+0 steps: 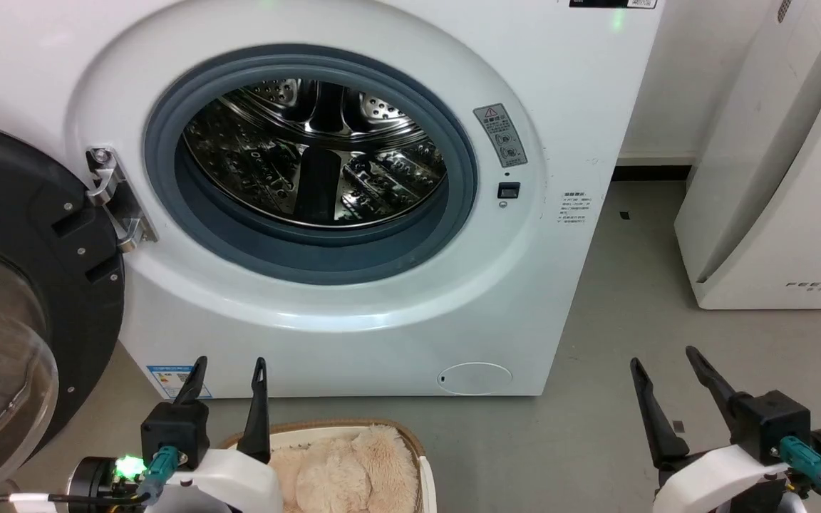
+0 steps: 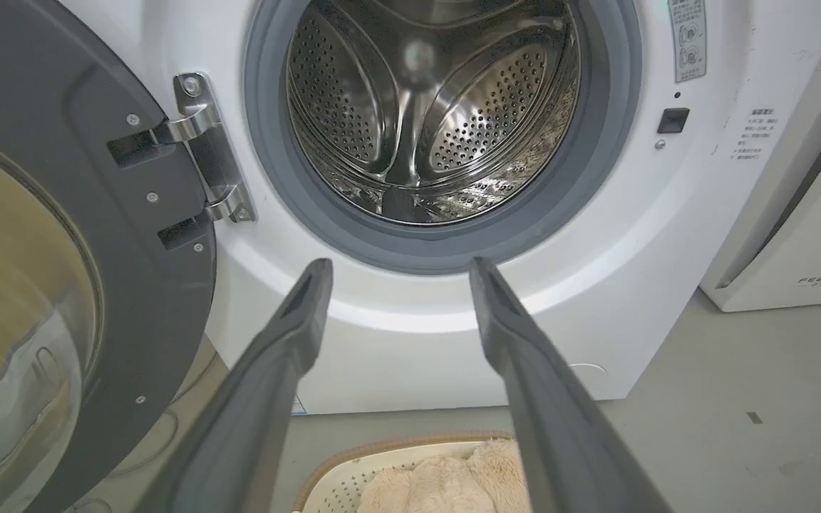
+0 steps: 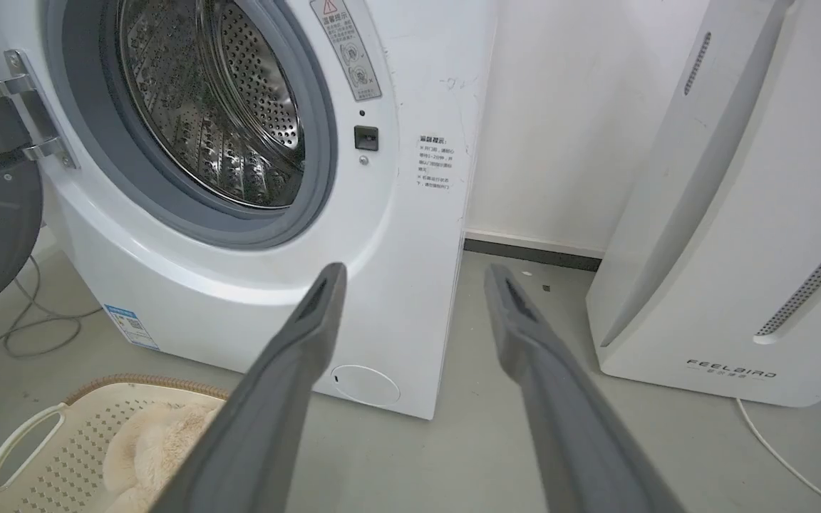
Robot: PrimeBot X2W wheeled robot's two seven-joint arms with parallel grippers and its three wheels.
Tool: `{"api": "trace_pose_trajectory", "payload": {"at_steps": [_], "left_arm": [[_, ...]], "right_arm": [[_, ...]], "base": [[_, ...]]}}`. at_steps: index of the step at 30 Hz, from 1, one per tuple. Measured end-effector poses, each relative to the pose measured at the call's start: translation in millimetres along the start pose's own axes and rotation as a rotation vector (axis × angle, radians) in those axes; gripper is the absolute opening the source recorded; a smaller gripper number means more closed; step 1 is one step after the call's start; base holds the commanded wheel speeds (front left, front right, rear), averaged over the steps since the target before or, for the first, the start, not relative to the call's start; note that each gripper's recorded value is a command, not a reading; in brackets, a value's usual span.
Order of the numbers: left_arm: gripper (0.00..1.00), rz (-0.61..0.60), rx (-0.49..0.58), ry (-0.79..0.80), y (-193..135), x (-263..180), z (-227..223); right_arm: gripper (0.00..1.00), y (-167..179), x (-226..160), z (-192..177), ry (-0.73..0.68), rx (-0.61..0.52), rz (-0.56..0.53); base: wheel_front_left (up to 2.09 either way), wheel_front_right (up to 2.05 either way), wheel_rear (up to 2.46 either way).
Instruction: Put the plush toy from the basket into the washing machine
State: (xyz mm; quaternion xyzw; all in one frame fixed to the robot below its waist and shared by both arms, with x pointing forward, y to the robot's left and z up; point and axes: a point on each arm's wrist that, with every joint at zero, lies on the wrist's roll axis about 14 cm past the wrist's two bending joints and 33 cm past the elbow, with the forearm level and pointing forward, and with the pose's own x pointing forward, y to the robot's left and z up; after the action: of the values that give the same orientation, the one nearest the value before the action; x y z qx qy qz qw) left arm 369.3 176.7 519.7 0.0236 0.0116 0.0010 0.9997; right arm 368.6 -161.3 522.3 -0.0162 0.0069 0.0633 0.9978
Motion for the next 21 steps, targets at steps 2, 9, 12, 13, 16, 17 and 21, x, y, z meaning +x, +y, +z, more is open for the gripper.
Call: {"api": "trace_pose_trajectory", "payload": {"at_steps": [2, 9, 12, 13, 16, 17, 21], "left_arm": [[1.0, 0.001, 0.0, -0.003, -0.8, 0.4, -0.5], [1.0, -0.009, -0.009, 0.017, -4.3, 4.0, -9.8], [1.0, -0.017, -0.017, 0.03, -7.2, 9.8, -14.5], [1.0, -0.02, -0.017, 0.037, -8.3, 11.8, -17.2], [1.0, -0.03, -0.025, 0.067, -11.9, 18.0, -27.8], [1.0, -0.03, -0.025, 0.067, -11.9, 18.0, -27.8], [1.0, -0.053, -0.036, 0.129, -18.6, 30.8, -49.7]], "right_arm": [[1.0, -1.6, 0.2, 0.8, -0.006, 0.005, -0.004], [1.0, -5.6, 1.1, -0.1, -0.014, 0.022, -0.016], [1.0, -7.9, 1.8, -3.3, -0.007, 0.03, -0.023], [1.0, -9.0, 2.1, -4.2, -0.007, 0.034, -0.026], [1.0, -11.8, 3.6, -8.3, 0.001, 0.05, -0.034], [1.0, -11.8, 3.6, -8.3, 0.001, 0.05, -0.034], [1.0, -16.3, 10.4, -12.9, 0.006, 0.069, -0.046]], "base": [[0.0, 0.0, 0.0], [0.0, 0.0, 0.0], [0.0, 0.0, 0.0], [0.0, 0.0, 0.0], [0.0, 0.0, 0.0], [0.0, 0.0, 0.0], [0.0, 0.0, 0.0]]}}
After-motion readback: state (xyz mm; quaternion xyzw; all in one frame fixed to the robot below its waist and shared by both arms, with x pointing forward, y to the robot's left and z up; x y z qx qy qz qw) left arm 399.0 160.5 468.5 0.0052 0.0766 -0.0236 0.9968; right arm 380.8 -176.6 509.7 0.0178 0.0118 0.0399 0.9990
